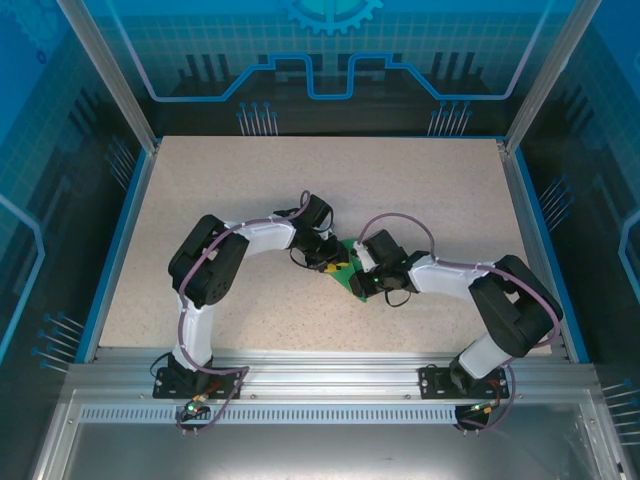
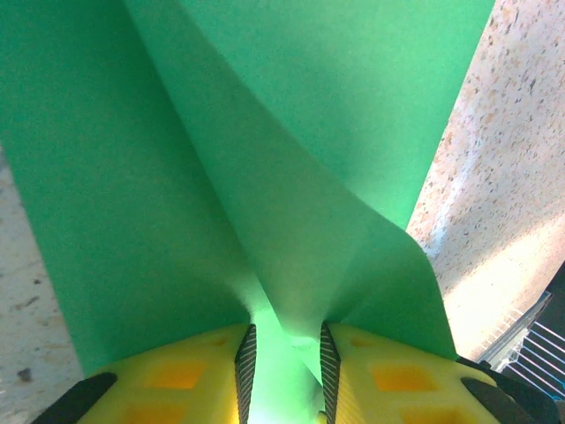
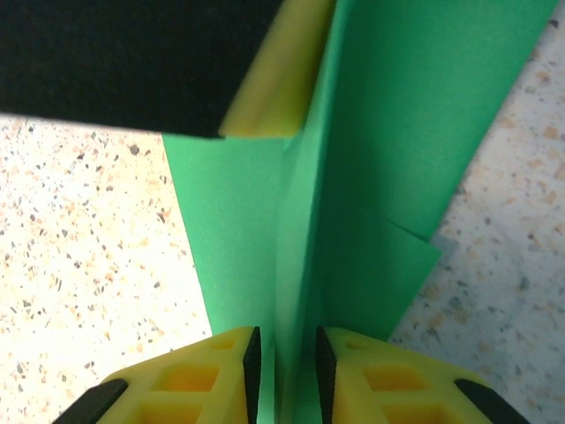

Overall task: Fold a paper plane with a square sheet of paper (fold left side to right side)
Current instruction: Fourth fold the wing at the center of the table.

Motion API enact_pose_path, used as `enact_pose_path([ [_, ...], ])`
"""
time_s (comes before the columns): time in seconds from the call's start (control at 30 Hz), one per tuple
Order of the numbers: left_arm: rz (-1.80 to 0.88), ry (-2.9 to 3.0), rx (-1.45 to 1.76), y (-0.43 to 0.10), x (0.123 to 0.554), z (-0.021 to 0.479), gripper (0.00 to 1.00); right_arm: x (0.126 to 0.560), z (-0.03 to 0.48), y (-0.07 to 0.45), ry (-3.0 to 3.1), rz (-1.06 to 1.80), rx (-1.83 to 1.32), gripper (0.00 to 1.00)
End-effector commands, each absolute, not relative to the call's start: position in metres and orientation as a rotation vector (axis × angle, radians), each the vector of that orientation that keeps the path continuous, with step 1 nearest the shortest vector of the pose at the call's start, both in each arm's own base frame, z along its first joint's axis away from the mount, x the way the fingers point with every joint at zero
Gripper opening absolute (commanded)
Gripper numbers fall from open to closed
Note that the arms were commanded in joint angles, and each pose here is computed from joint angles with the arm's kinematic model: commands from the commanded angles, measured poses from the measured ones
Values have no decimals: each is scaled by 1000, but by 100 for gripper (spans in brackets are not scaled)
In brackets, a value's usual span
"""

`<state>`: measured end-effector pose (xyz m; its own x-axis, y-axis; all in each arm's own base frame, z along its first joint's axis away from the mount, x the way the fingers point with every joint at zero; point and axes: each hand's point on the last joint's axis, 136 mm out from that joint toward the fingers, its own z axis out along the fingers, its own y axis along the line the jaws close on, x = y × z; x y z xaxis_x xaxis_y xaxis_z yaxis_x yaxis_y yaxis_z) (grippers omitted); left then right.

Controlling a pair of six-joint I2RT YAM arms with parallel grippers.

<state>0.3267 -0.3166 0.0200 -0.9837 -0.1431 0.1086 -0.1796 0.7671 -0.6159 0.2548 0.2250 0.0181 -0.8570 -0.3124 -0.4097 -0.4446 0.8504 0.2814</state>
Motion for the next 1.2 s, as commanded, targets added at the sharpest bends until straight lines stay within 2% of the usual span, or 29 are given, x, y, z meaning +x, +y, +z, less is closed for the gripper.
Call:
enact_pose_path([
  [0.0, 973, -2895, 274, -316, 323, 9, 30, 248, 26, 219, 2691, 545, -543, 27],
  [0.43, 978, -2897, 265, -317, 324, 13, 30, 239, 11, 214, 2746, 509, -556, 24],
  [0.97, 980, -2905, 262, -316, 324, 16, 30, 240, 17, 216, 2720, 521, -556, 7],
  [1.07, 978, -2910, 262, -315, 324, 17, 30, 241, 19, 216, 2714, 532, -553, 8],
  [1.17, 976, -2907, 259, -315, 322, 17, 30, 243, 22, 216, 2709, 536, -551, 18],
])
